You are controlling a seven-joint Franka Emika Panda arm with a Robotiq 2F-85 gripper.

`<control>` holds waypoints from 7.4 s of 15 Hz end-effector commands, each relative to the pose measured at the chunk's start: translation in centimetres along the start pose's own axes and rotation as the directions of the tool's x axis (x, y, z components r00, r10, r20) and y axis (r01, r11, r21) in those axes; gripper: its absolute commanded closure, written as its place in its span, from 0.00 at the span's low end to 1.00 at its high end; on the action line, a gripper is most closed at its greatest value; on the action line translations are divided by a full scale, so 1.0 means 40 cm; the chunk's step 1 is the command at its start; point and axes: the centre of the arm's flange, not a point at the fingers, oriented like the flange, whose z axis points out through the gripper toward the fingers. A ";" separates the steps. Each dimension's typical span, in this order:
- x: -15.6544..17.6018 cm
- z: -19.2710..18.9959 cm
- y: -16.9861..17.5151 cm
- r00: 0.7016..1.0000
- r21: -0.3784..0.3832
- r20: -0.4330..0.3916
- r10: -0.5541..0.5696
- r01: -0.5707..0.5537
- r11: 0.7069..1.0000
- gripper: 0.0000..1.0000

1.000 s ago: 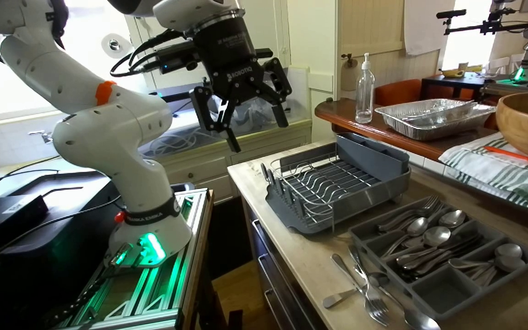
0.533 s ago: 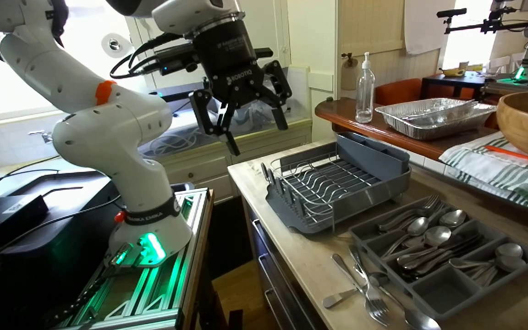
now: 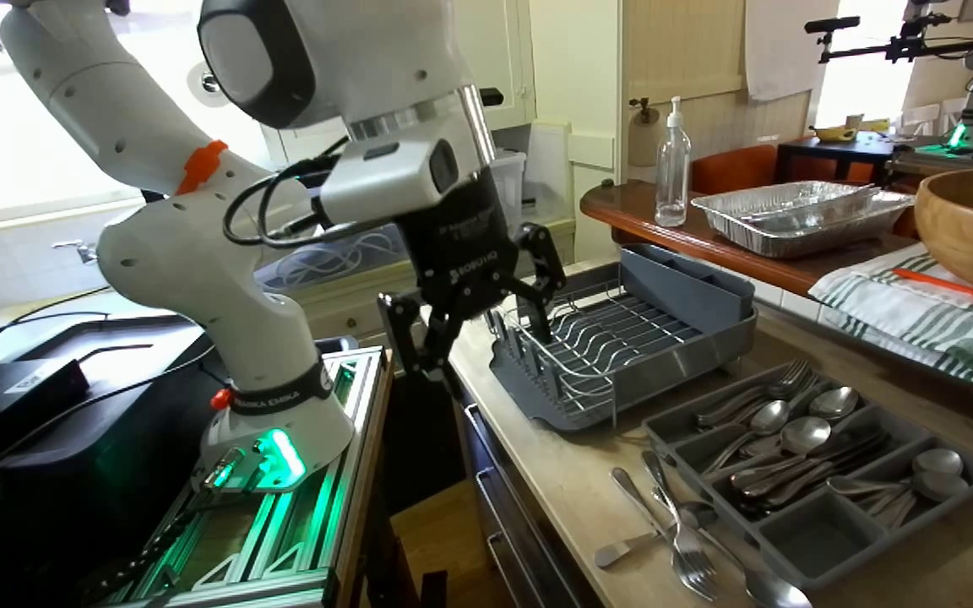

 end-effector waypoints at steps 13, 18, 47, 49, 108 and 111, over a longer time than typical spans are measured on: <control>0.156 0.333 -0.165 0.960 -0.027 0.156 -0.233 0.240 0.970 0.00; 0.132 0.328 -0.162 0.959 -0.056 0.166 -0.229 0.241 0.969 0.00; 0.234 0.671 -0.251 0.950 -0.018 0.112 -0.293 0.297 0.955 0.00; 0.240 0.693 -0.258 0.949 -0.023 0.114 -0.293 0.297 0.955 0.00; 0.233 0.715 -0.272 0.918 -0.058 -0.009 -0.395 0.394 0.917 0.83; 0.243 0.707 -0.276 0.918 -0.056 -0.022 -0.396 0.394 0.917 0.87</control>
